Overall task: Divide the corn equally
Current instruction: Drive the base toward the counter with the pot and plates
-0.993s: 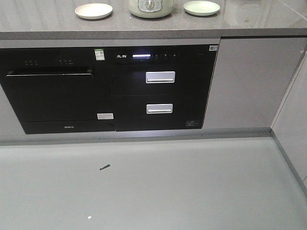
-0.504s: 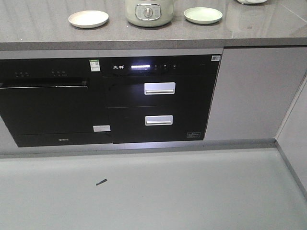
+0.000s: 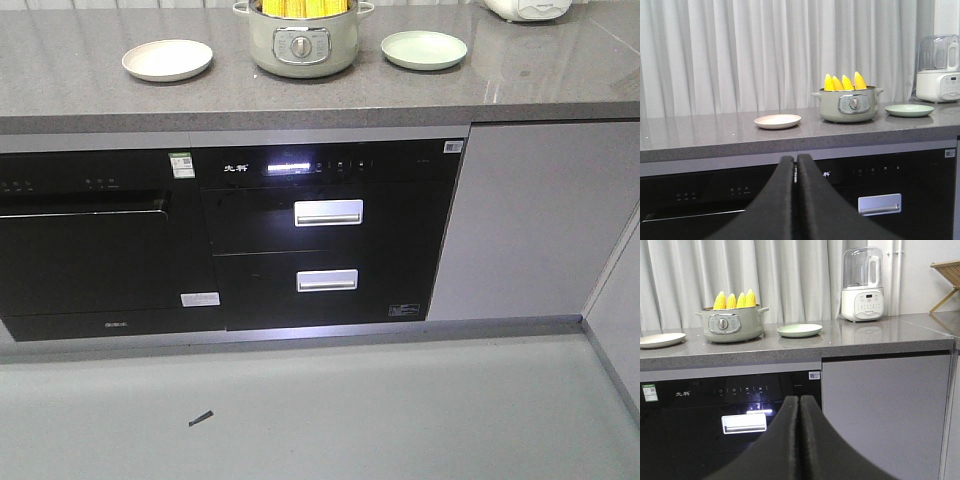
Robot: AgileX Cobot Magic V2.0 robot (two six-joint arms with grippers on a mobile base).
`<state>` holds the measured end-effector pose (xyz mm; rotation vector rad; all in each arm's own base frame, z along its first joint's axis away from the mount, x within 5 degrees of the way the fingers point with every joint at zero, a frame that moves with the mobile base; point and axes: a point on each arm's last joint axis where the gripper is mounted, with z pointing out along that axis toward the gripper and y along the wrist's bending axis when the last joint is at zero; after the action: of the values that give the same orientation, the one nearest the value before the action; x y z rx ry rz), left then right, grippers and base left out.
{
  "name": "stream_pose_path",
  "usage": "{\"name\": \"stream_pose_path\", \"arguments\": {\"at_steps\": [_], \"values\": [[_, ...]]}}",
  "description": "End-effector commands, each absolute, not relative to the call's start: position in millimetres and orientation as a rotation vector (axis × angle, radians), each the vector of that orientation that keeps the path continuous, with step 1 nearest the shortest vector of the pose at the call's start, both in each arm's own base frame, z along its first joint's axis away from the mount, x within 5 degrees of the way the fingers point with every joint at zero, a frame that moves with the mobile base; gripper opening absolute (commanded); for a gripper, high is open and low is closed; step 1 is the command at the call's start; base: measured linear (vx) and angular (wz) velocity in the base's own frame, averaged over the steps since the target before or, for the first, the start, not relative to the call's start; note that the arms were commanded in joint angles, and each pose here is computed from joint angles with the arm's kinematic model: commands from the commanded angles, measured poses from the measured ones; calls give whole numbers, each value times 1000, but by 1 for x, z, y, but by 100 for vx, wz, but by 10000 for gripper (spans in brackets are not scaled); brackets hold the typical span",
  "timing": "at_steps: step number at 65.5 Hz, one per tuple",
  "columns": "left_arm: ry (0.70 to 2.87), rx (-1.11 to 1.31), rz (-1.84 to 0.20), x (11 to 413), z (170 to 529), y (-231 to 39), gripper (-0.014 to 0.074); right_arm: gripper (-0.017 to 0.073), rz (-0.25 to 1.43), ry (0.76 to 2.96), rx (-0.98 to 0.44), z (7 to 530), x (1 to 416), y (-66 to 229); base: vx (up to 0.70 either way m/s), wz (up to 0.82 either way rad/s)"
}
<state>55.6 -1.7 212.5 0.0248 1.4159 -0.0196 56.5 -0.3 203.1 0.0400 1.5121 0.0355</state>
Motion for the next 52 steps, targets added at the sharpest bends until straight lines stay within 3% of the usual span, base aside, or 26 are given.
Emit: {"name": "stream_pose_path", "arguments": {"at_steps": [1, 52], "values": [[1336, 15, -30, 54, 215, -2, -6, -10, 33, 1443, 35, 207, 56, 0, 19, -5], [1336, 15, -30, 54, 215, -2, -6, -10, 33, 1443, 36, 207, 56, 0, 19, -2]]}}
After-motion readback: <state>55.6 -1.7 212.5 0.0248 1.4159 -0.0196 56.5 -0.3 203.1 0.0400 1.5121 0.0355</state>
